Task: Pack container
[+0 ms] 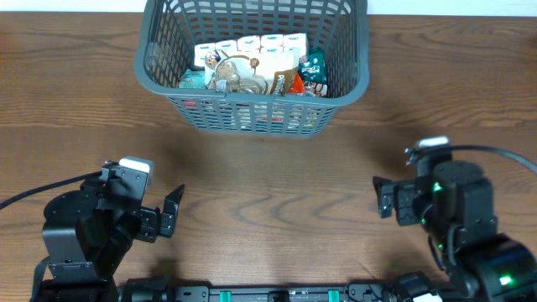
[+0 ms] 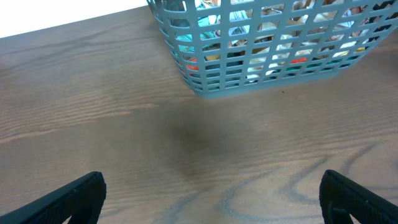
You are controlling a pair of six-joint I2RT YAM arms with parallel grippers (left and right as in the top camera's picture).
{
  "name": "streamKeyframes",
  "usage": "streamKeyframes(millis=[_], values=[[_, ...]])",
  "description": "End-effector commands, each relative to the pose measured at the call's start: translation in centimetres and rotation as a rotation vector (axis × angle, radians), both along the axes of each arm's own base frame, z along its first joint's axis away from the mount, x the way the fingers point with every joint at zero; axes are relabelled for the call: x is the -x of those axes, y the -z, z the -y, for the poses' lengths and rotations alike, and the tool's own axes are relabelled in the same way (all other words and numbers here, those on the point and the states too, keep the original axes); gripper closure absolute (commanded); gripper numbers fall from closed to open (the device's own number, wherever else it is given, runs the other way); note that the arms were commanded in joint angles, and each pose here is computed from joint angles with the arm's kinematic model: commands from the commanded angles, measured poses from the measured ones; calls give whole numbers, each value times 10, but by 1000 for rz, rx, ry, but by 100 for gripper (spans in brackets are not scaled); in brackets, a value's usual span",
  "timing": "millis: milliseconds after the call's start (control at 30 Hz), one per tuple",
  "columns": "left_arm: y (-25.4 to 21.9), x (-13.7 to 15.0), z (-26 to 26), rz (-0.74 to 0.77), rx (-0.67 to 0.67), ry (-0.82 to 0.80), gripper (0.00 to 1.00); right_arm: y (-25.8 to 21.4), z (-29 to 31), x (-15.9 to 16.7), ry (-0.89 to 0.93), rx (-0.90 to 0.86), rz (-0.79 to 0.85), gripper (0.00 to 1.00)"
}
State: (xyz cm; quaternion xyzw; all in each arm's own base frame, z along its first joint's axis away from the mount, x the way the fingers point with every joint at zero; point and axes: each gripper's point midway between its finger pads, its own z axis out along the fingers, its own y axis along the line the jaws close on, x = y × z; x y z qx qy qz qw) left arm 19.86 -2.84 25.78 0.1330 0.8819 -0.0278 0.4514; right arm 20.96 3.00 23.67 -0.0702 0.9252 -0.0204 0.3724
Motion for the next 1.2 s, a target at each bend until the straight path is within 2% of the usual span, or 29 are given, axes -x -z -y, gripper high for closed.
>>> streamKeyframes(millis=[0, 267, 667, 800, 967, 1167], values=[[0, 1, 2, 1, 10, 7, 1, 20, 0, 3, 12, -12, -5, 1], [0, 1, 2, 1, 10, 7, 1, 51, 2, 11, 12, 16, -97, 1], [0, 1, 2, 1, 10, 7, 1, 52, 4, 14, 15, 20, -107, 1], [0, 1, 2, 1, 10, 7, 1, 27, 20, 14, 86, 0, 42, 1], [0, 1, 2, 1, 10, 7, 1, -12, 23, 7, 119, -114, 379, 1], [0, 1, 2, 1, 10, 7, 1, 11, 23, -5, 126, -163, 578, 1]])
